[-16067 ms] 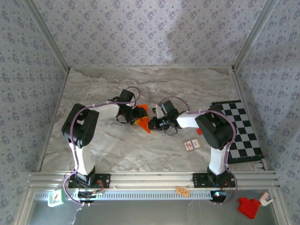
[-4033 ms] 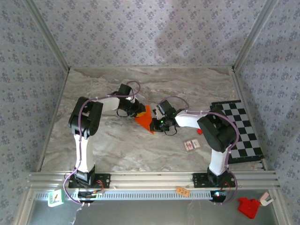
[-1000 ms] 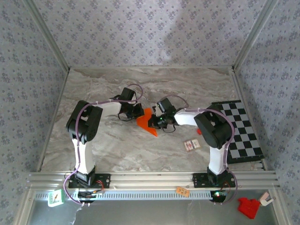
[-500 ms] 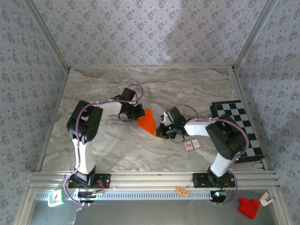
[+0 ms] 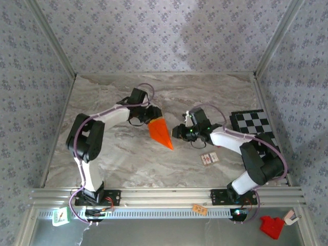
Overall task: Fold a paper plane with a square sheet of paper (pick it up from the middle)
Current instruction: Pick up the paper from the center of the table.
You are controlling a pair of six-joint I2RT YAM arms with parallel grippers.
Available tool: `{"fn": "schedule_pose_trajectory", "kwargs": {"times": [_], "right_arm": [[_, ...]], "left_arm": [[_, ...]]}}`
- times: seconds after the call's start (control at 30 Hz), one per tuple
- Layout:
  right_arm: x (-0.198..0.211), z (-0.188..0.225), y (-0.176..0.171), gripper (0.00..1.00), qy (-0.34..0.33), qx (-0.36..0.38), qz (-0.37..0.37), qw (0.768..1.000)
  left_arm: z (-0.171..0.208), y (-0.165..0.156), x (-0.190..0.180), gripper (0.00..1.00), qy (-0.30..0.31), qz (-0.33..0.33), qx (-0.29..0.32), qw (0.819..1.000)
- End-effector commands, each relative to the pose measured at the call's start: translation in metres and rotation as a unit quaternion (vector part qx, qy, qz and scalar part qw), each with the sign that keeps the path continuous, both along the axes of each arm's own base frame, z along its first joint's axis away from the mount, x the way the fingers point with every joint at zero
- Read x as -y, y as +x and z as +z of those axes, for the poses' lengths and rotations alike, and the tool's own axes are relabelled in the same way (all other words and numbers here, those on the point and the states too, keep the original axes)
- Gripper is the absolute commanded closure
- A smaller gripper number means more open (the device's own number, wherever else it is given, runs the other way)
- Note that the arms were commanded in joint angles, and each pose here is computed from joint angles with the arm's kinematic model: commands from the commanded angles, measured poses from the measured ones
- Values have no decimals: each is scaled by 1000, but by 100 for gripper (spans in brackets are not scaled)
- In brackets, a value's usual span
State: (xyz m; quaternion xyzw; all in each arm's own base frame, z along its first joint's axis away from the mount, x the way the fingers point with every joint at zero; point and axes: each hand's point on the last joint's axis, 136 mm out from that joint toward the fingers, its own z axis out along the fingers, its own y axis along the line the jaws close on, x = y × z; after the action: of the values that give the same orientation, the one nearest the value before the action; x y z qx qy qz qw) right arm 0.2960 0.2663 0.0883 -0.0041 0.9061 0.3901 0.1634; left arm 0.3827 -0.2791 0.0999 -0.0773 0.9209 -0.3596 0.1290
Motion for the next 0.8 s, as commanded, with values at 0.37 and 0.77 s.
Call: {"fn": "schedule_pose_trajectory", "kwargs": {"times": [0.37,0.77], "right_arm": [[-35,-22,41,65,15,-8,55,998],[-52,-38,40,80,24,-14,115,993]], "left_arm": [[-5,-17,-66,24,-62,129,-39,989],[-17,-27,-80,9,-61,146,-49,986]]}}
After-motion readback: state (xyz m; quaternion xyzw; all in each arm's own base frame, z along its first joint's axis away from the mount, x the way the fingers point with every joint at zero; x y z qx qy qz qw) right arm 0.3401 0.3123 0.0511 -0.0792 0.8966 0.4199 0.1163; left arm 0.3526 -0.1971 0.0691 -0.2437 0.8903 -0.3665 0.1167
